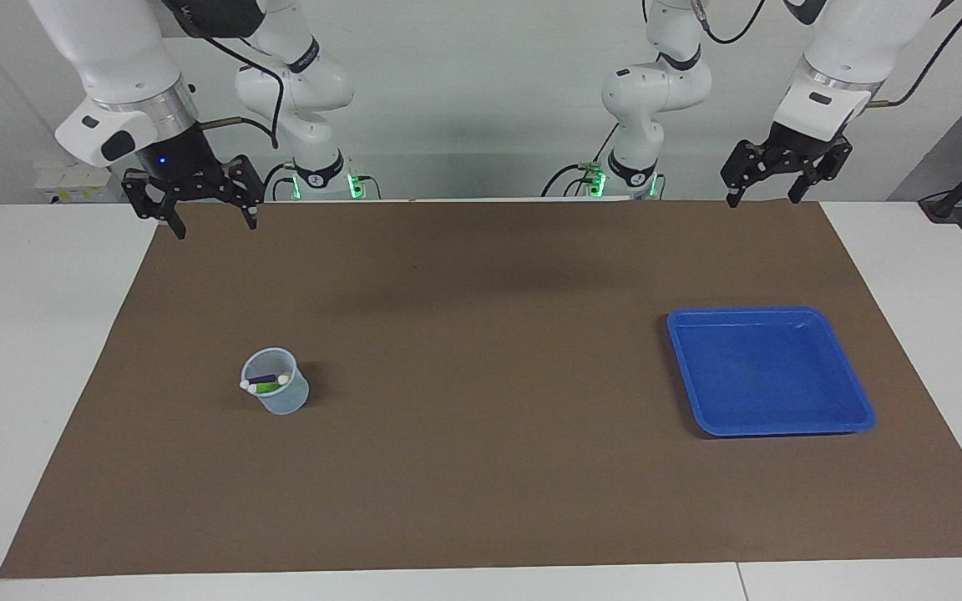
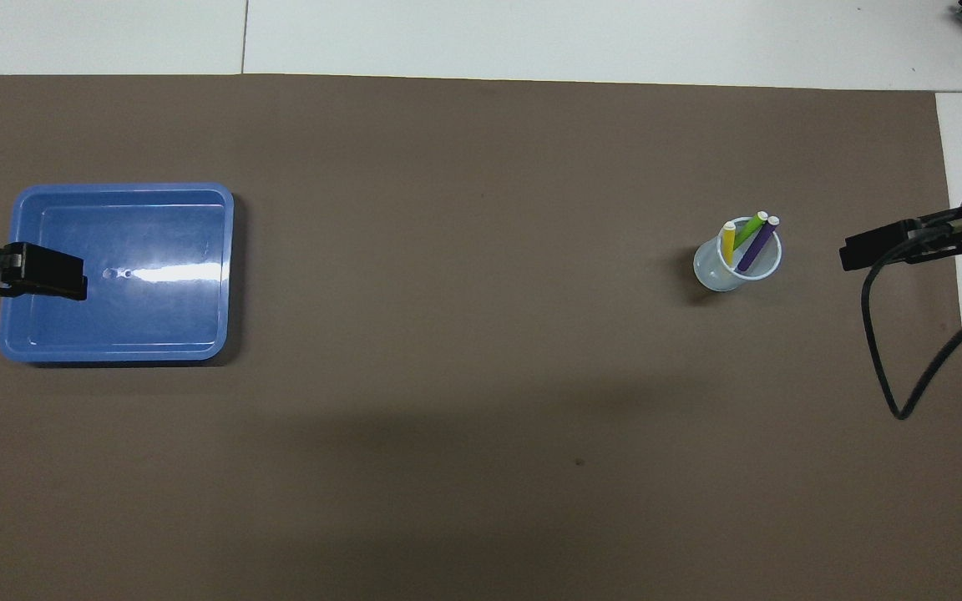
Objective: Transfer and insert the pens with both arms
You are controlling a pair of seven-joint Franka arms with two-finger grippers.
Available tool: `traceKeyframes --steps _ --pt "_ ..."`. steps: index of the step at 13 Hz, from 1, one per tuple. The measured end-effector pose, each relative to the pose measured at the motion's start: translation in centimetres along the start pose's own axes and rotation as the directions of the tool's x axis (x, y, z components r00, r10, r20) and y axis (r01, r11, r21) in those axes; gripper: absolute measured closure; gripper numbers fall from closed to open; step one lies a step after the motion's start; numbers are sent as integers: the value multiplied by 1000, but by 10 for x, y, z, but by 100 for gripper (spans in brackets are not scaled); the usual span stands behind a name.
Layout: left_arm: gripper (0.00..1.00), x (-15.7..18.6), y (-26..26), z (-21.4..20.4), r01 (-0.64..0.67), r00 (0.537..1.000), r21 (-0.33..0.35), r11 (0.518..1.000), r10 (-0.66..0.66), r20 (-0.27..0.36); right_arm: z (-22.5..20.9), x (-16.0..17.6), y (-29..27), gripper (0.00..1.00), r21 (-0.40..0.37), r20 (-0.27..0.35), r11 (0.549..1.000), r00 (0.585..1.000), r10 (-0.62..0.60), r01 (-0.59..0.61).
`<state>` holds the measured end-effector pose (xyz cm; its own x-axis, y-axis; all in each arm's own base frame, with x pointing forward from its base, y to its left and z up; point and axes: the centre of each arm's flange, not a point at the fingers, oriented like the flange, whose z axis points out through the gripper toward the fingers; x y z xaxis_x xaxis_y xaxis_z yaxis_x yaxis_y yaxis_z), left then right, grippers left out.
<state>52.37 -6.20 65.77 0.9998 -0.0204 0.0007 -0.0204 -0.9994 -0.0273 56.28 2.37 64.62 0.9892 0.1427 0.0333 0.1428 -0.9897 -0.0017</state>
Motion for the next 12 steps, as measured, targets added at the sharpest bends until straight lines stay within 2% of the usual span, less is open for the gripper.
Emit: traceKeyframes --steps 12 --pt "0 -1 1 -1 -2 1000 0 1000 2 -1 1 -3 10 0 0 9 1000 1000 19 -19"
